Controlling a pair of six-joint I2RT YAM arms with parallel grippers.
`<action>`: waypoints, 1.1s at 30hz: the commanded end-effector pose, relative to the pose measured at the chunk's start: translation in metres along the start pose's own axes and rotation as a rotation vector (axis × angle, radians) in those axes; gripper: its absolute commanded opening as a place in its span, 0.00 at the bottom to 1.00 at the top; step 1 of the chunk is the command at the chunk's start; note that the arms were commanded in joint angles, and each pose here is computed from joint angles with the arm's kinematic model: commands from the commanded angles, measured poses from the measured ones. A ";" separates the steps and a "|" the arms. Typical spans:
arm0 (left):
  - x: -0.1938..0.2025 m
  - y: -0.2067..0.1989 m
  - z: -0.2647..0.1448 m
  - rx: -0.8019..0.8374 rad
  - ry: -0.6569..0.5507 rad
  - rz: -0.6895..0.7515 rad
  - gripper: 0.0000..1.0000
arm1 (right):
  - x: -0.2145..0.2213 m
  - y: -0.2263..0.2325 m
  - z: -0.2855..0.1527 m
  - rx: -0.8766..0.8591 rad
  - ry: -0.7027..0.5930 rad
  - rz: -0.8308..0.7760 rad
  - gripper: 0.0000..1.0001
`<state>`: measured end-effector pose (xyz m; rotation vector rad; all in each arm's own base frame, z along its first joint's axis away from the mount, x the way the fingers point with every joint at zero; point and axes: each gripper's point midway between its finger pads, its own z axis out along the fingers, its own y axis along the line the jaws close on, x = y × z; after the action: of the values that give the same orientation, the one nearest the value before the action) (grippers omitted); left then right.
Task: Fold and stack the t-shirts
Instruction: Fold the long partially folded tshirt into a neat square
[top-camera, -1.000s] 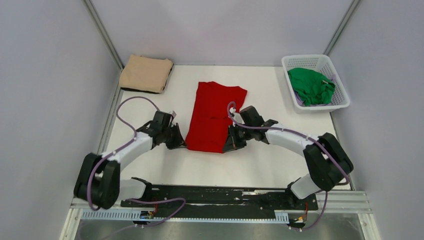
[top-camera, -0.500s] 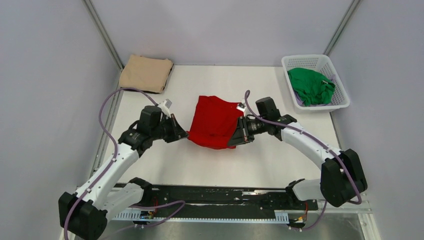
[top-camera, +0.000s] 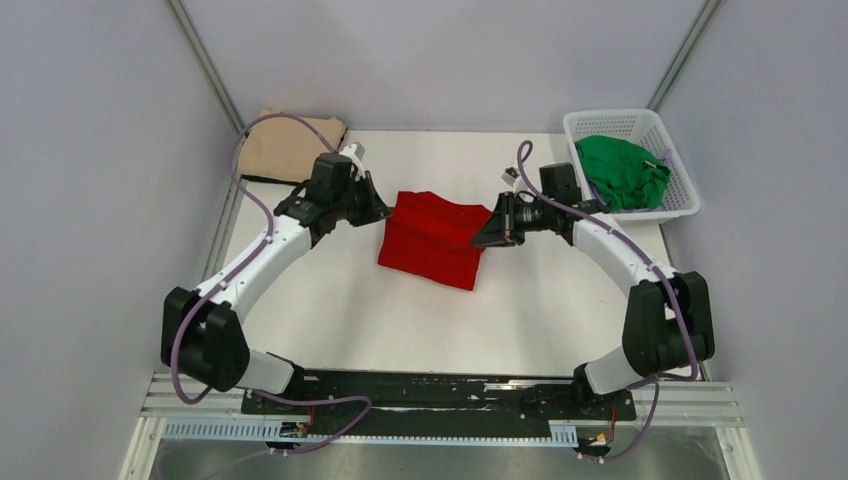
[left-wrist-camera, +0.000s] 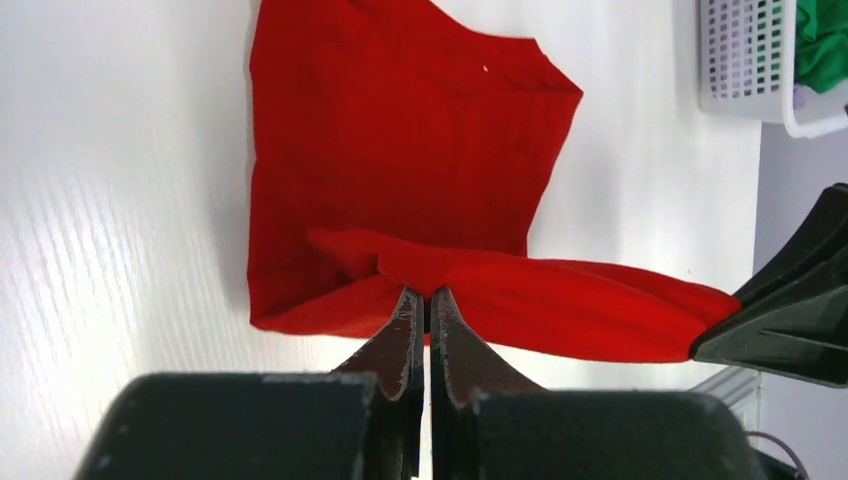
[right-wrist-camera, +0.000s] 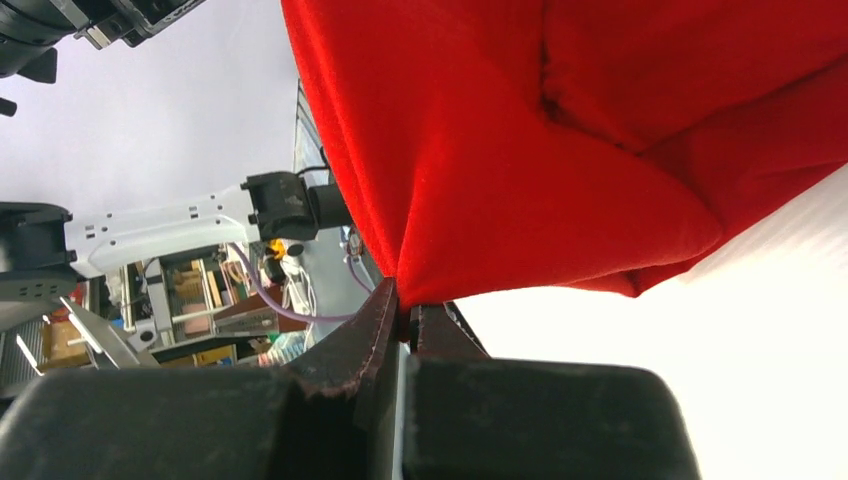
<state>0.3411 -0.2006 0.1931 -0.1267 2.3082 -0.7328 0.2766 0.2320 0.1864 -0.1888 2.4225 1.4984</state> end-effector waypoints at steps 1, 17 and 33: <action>-0.052 0.004 0.019 -0.051 -0.120 0.052 0.00 | -0.031 -0.003 -0.005 -0.001 -0.047 -0.014 0.00; -0.074 0.042 0.115 -0.195 -0.055 0.055 0.00 | -0.095 -0.081 0.009 0.168 -0.169 0.044 0.03; -0.123 0.022 0.148 -0.134 -0.079 0.051 0.99 | -0.175 -0.094 -0.009 0.292 -0.398 0.010 1.00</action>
<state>0.5179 -0.2128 0.0988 -0.2122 2.4235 -0.4806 0.4514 0.1784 0.1087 0.2031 2.4271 1.0995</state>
